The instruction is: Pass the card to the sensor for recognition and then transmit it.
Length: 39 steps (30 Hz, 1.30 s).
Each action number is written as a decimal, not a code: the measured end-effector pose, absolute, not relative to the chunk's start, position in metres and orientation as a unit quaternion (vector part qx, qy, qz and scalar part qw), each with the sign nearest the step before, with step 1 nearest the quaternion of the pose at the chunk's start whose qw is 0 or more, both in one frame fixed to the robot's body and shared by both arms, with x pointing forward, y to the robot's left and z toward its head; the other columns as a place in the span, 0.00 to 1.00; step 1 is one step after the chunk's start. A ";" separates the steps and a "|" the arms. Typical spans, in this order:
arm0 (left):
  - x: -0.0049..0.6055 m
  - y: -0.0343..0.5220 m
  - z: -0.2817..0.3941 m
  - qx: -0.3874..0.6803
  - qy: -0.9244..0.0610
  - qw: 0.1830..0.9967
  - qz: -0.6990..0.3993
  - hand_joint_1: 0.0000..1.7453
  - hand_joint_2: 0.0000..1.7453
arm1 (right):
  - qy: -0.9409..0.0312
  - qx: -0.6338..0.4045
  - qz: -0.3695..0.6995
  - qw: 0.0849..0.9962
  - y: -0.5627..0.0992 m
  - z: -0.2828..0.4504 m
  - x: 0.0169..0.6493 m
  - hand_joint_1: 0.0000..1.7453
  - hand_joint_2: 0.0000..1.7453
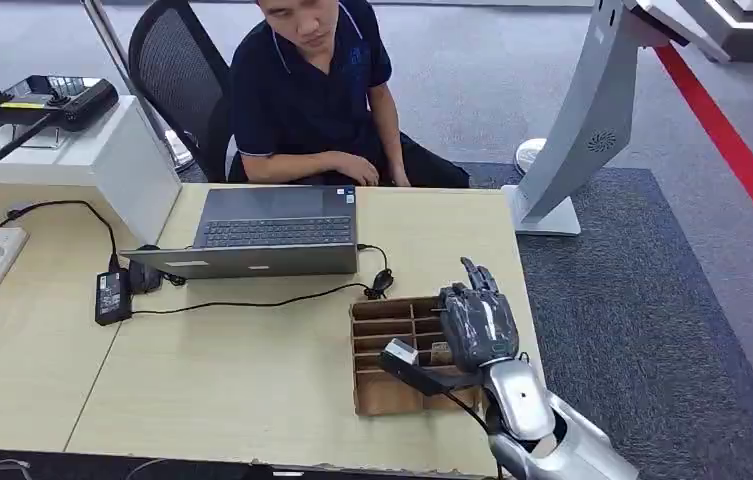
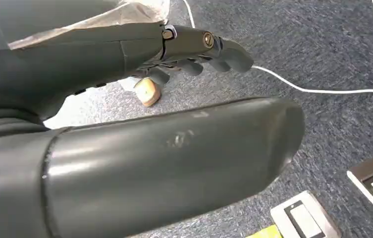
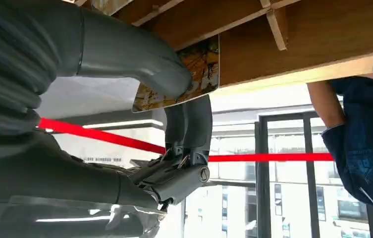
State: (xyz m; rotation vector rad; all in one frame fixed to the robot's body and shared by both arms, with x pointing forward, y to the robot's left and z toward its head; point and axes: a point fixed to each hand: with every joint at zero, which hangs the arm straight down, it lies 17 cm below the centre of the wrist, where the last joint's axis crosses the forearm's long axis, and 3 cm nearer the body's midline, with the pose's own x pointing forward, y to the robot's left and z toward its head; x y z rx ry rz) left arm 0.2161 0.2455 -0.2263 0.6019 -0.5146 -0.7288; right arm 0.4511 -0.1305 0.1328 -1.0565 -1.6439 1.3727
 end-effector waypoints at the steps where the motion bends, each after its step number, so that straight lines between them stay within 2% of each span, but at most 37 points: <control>1: 0.216 0.246 -0.226 0.287 -0.245 0.858 -0.347 0.00 0.00 | -0.642 -0.414 0.532 0.365 -0.131 0.134 0.451 1.00 1.00; 12: 0.216 0.245 -0.226 0.286 -0.247 0.858 -0.348 0.00 0.00 | -0.671 -0.434 0.492 0.345 -0.139 0.165 0.452 1.00 1.00; 27: 0.217 0.243 -0.226 0.284 -0.251 0.855 -0.354 0.00 0.00 | -0.743 -0.487 0.356 0.292 -0.181 0.292 0.448 1.00 1.00; 39: 0.219 0.239 -0.225 0.283 -0.255 0.851 -0.361 0.00 0.00 | -0.781 -0.452 0.330 0.277 -0.164 0.306 0.439 1.00 1.00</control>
